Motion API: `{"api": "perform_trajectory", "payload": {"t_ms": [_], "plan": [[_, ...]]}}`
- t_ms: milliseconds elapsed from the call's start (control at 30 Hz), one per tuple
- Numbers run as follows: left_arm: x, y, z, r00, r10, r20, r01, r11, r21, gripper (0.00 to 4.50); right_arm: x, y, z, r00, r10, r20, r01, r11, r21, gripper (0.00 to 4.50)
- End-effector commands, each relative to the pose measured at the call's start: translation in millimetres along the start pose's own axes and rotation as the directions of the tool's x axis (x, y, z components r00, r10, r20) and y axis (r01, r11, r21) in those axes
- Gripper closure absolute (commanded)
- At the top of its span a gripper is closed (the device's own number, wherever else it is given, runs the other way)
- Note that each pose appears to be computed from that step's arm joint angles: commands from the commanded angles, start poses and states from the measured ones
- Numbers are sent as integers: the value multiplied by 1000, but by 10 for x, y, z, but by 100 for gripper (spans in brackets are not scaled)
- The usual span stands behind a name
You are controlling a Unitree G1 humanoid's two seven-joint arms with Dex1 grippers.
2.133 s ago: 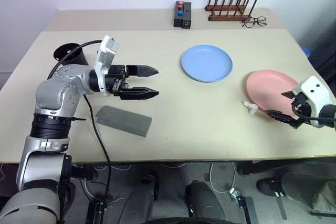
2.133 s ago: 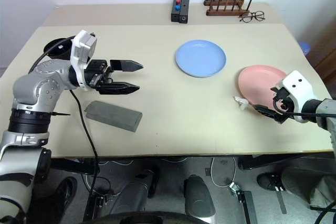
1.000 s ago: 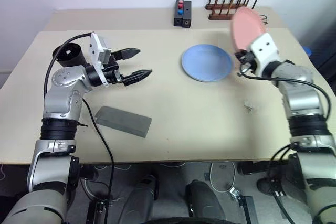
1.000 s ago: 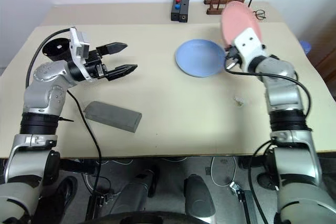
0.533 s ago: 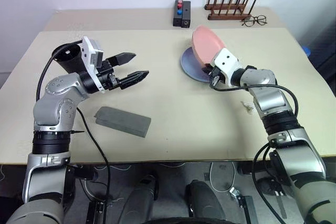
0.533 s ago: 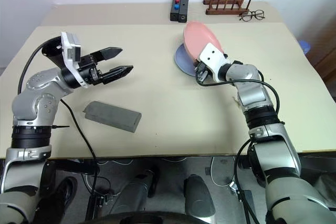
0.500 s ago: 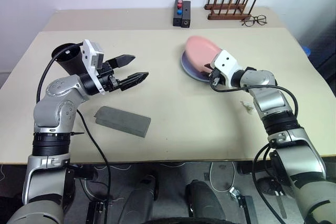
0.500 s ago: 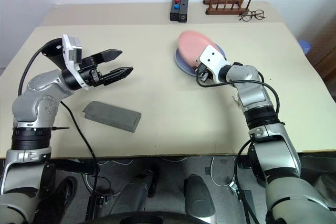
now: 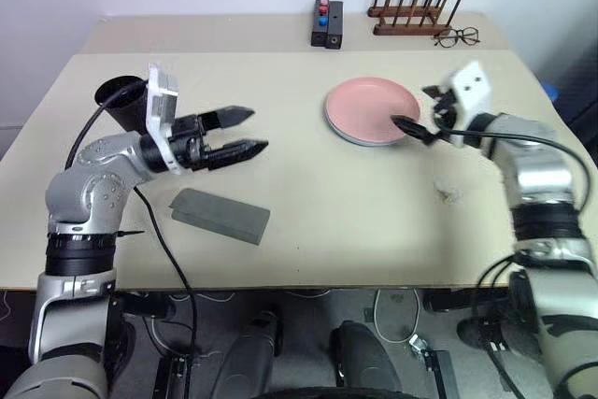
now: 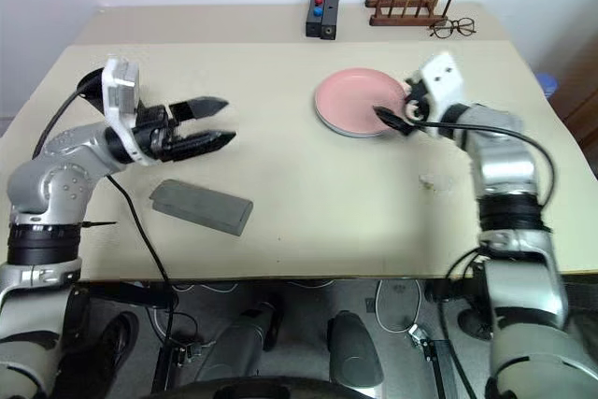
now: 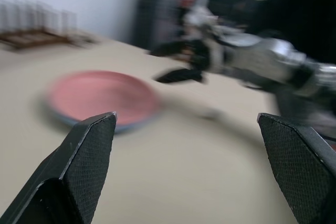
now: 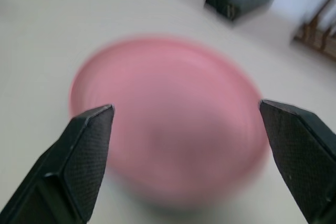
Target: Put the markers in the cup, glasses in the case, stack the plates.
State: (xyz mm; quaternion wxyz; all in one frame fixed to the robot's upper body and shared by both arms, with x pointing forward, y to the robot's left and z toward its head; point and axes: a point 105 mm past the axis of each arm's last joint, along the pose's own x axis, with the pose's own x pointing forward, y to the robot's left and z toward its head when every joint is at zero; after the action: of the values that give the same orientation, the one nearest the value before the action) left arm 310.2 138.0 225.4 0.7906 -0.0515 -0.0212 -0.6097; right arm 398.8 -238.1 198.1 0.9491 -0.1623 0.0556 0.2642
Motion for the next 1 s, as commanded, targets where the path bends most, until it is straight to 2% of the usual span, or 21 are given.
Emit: {"api": "perform_trajectory", "payload": {"t_ms": [33, 233, 400, 500, 600, 700, 767, 833, 1000], "plan": [[89, -148, 21, 995, -92, -37, 93, 996, 12, 0, -296, -13, -12, 996, 66, -61, -61, 995, 81, 4], [180, -124, -62, 992, -104, -67, 106, 994, 26, 0, -577, 110, -393, 953, 119, -280, -95, 991, 97, 4], [156, -125, -63, 991, -117, -70, 117, 993, 7, 0, -725, 108, -616, 920, 103, -377, -60, 991, 124, 4], [129, -106, -86, 991, -106, -81, 107, 994, 13, 0, -787, 183, -710, 900, 142, -413, -84, 984, 155, 4], [137, -107, -112, 991, -104, -85, 106, 994, 16, 0, -795, 161, -769, 889, 122, -442, -66, 988, 140, 86], [146, -111, -113, 991, -102, -83, 104, 994, 20, 0, -767, 183, -759, 888, 135, -439, -76, 986, 149, 227], [143, -107, -111, 992, -99, -83, 102, 995, 22, 0, -745, 190, -764, 888, 136, -440, -79, 986, 146, 344], [133, -98, -121, 992, -92, -87, 95, 995, 28, 0, -702, 194, -727, 898, 138, -418, -82, 986, 148, 441], [112, -87, -134, 993, -79, -89, 82, 996, 34, 0, -622, 200, -647, 917, 139, -374, -89, 985, 148, 447]]}}
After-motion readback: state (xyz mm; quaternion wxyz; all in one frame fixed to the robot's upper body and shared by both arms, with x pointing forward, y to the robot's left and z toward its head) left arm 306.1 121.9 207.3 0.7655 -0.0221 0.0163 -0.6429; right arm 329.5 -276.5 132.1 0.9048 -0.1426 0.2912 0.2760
